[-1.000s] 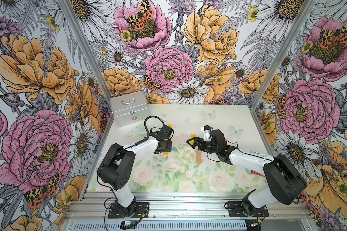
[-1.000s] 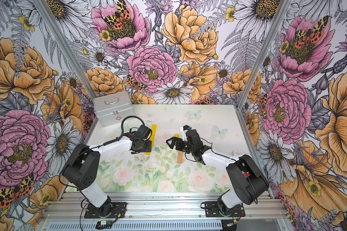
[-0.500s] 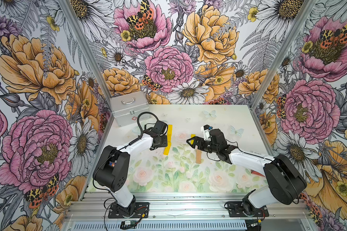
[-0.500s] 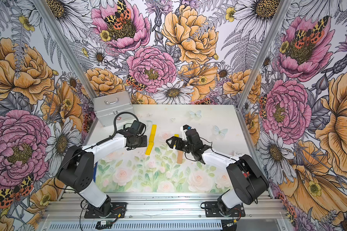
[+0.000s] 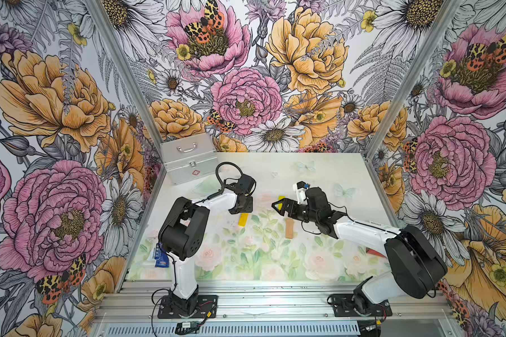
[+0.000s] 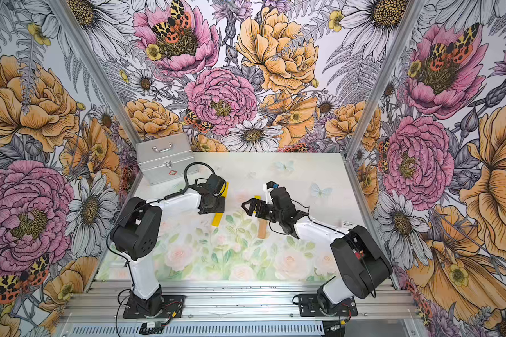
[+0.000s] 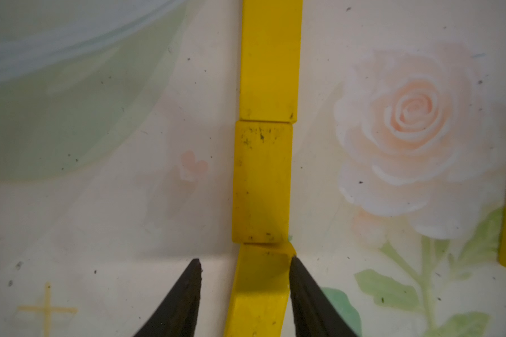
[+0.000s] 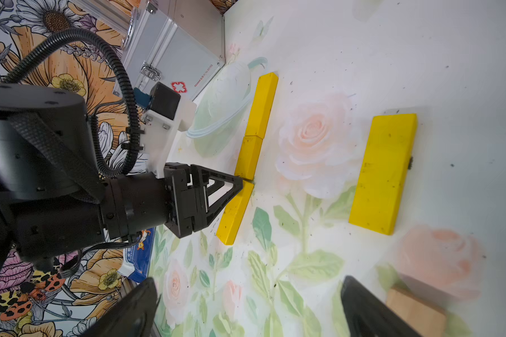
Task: Assemble the letter k with building blocks
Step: Assemble the building block at the center of the board, then pick up the building block from the center of the board.
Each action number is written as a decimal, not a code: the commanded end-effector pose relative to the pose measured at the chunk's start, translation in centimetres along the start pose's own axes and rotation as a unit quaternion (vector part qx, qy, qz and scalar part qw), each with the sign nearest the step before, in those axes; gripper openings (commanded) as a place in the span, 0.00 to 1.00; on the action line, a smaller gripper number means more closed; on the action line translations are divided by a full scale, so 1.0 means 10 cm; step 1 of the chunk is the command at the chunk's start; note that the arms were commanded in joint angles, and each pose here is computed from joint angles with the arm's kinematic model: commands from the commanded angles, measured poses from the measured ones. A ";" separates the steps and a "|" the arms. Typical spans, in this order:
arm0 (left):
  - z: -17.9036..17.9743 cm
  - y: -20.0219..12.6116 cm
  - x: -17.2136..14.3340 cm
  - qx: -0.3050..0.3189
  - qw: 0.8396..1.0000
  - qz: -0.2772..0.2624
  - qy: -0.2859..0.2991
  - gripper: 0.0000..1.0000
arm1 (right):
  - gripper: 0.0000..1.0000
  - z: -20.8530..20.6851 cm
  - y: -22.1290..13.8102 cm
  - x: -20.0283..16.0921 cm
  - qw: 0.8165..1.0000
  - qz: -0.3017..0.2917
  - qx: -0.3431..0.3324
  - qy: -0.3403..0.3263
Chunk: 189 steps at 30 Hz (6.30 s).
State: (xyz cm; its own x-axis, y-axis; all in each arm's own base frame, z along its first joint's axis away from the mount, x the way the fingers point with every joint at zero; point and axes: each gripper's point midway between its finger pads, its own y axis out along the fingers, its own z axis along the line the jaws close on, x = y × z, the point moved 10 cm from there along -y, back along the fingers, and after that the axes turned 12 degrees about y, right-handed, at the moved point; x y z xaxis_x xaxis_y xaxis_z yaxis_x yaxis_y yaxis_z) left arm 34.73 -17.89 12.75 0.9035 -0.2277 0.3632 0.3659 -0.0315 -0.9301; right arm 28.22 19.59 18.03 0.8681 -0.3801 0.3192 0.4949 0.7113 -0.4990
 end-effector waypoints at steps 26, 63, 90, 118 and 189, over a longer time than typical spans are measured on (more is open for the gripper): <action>0.01 0.07 0.06 0.009 1.000 0.001 0.010 0.51 | 0.99 0.02 0.01 0.04 1.000 -0.005 0.001 -0.008; -0.06 -0.22 -0.29 -0.034 0.999 -0.011 0.011 0.51 | 0.99 0.01 0.03 0.02 1.000 -0.002 0.002 -0.008; -0.13 -0.14 -0.50 -0.040 0.999 0.012 -0.016 0.51 | 0.99 0.02 0.00 0.00 1.000 -0.003 0.005 -0.008; 0.15 -0.41 -0.37 -0.038 0.997 -0.032 -0.052 0.58 | 0.99 0.03 0.04 0.03 1.000 0.000 0.000 -0.010; 0.68 -0.65 -0.34 -0.319 0.932 -0.090 -0.145 0.99 | 0.56 -0.23 0.99 0.62 0.919 0.107 -0.363 -0.106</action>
State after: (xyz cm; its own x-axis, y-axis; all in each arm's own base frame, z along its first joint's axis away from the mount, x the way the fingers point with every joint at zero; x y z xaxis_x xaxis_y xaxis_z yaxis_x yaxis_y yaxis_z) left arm 30.88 -9.92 17.79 0.9005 0.1057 0.4219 0.3933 -0.6120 -0.6861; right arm 38.44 22.56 13.36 0.9571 -0.1068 0.2692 0.2837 0.1583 -0.9458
